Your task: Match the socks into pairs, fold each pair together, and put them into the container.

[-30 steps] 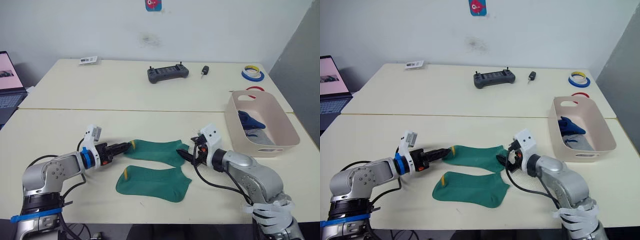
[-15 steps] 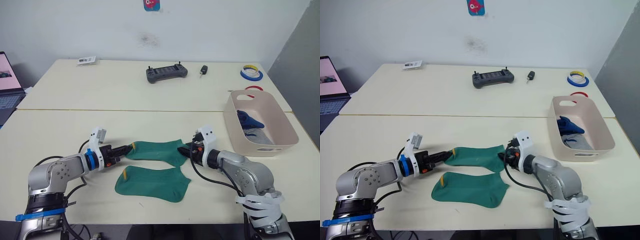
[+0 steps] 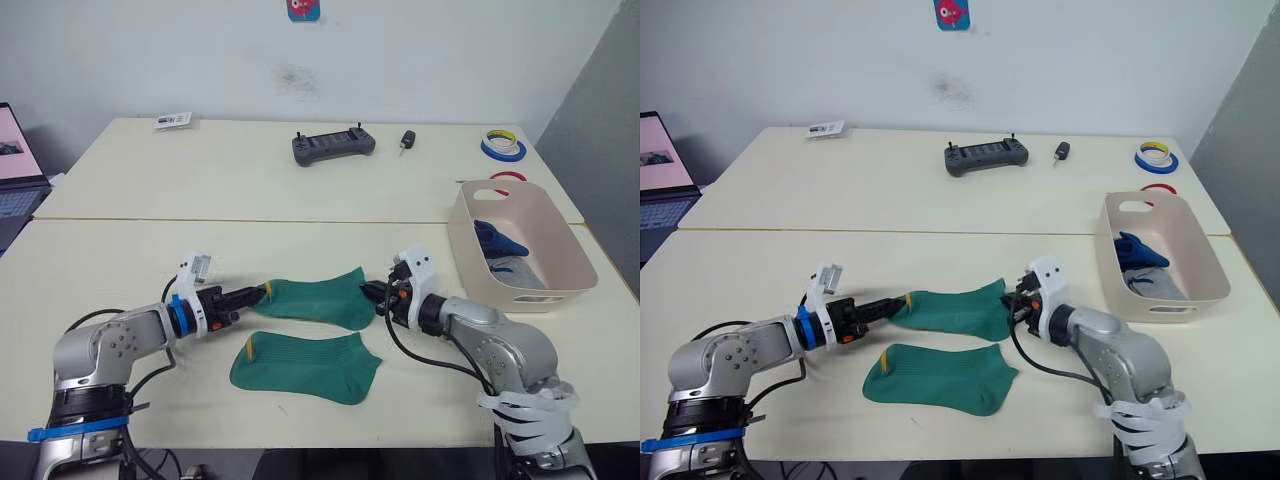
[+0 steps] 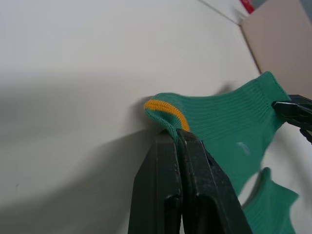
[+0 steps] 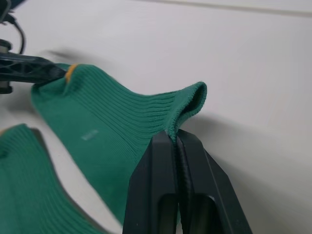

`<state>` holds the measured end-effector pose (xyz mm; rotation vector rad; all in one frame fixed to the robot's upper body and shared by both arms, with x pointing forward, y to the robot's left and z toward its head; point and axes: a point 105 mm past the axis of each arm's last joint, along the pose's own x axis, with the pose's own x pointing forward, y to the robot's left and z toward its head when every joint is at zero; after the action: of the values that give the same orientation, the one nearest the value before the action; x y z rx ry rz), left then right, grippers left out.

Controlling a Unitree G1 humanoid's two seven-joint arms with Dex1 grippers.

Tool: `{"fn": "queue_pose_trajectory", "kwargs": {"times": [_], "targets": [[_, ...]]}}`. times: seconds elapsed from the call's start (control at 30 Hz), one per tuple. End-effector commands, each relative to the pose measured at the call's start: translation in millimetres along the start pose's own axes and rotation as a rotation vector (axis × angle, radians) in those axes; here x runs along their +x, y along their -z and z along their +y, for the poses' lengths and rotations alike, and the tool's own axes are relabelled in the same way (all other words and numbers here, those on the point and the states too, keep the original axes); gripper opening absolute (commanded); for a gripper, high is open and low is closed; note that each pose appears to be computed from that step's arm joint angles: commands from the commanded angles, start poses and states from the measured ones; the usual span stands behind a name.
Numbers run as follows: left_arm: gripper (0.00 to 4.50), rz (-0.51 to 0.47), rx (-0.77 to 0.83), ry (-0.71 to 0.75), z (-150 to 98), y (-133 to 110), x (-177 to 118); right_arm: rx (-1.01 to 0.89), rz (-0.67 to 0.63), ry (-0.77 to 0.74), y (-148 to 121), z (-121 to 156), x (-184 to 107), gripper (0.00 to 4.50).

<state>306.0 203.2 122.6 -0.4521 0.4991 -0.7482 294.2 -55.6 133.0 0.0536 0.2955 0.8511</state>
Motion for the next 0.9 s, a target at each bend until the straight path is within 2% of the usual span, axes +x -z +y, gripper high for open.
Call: {"fn": "queue_pose_trajectory", "kwargs": {"times": [0.03, 0.17, 0.3, 0.4, 0.53, 0.7, 0.9], "targets": [[0.0, -0.03, 0.073, 0.105, -31.7, -27.0, -15.1, -0.049, -0.096, -0.08, -25.7, 17.7, -20.1, 0.03], [0.0, 0.018, 0.062, 0.196, -58.2, -27.8, -30.5, -0.04, -0.113, -0.151, -30.3, 33.6, -40.2, 0.03], [0.0, 0.095, 0.014, 0.214, -66.6, -6.5, -47.1, 0.05, -0.058, -0.239, -14.6, 51.5, -55.8, 0.03], [0.0, 0.119, -0.041, 0.166, -57.2, 11.8, -54.7, 0.088, 0.027, -0.23, 6.0, 56.1, -59.8, 0.03], [0.0, 0.147, -0.119, 0.083, -38.1, 44.0, -64.3, 0.122, 0.071, -0.203, 19.8, 59.2, -53.7, 0.03], [0.0, 0.136, -0.149, 0.003, -16.8, 65.5, -68.2, 0.116, 0.097, -0.142, 30.0, 50.8, -44.9, 0.03], [0.0, 0.15, -0.149, -0.021, -7.1, 84.4, -64.9, 0.112, 0.146, -0.116, 45.2, 44.7, -41.3, 0.03]]}}
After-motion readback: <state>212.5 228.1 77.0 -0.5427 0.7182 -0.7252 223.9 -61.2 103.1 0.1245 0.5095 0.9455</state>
